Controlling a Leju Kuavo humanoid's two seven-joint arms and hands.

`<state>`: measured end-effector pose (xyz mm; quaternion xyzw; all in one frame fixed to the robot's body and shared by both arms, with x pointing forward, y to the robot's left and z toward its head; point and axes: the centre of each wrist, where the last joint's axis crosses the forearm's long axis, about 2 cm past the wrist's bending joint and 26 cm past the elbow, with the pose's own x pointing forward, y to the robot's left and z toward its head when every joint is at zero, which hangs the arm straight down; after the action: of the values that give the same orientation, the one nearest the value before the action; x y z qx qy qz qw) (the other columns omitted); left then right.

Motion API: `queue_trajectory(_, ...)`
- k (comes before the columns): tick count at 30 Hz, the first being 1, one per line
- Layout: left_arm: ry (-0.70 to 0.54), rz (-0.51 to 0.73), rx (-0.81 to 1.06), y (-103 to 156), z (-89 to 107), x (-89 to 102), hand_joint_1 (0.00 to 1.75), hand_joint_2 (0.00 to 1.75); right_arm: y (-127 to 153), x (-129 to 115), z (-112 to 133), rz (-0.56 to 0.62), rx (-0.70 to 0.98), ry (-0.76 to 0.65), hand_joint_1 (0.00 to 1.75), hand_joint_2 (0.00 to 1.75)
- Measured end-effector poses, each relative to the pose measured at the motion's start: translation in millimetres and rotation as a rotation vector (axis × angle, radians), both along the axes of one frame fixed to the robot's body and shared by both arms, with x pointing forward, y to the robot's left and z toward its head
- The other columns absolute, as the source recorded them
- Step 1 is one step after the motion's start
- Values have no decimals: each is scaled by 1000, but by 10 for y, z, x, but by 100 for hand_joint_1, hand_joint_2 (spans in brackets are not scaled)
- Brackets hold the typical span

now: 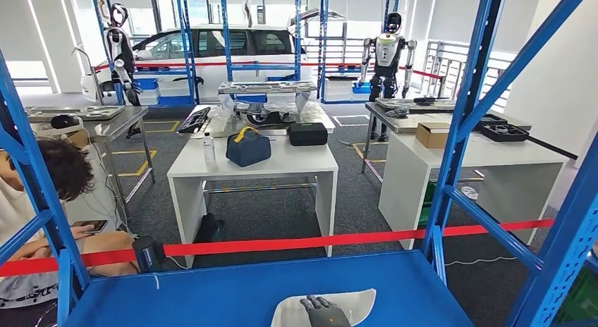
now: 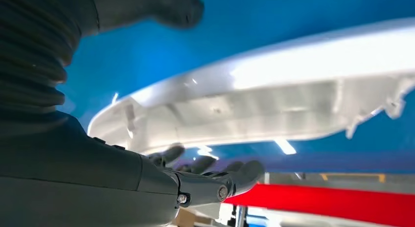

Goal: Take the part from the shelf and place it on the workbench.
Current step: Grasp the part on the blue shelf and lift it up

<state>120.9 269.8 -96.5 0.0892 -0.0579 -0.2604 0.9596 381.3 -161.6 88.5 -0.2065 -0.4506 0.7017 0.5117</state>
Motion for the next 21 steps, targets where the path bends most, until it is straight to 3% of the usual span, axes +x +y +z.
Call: queue_trajectory(21,-1,0,-1,0,1,4,0,0,-5,-31,-45,-8,-10,23,175,175)
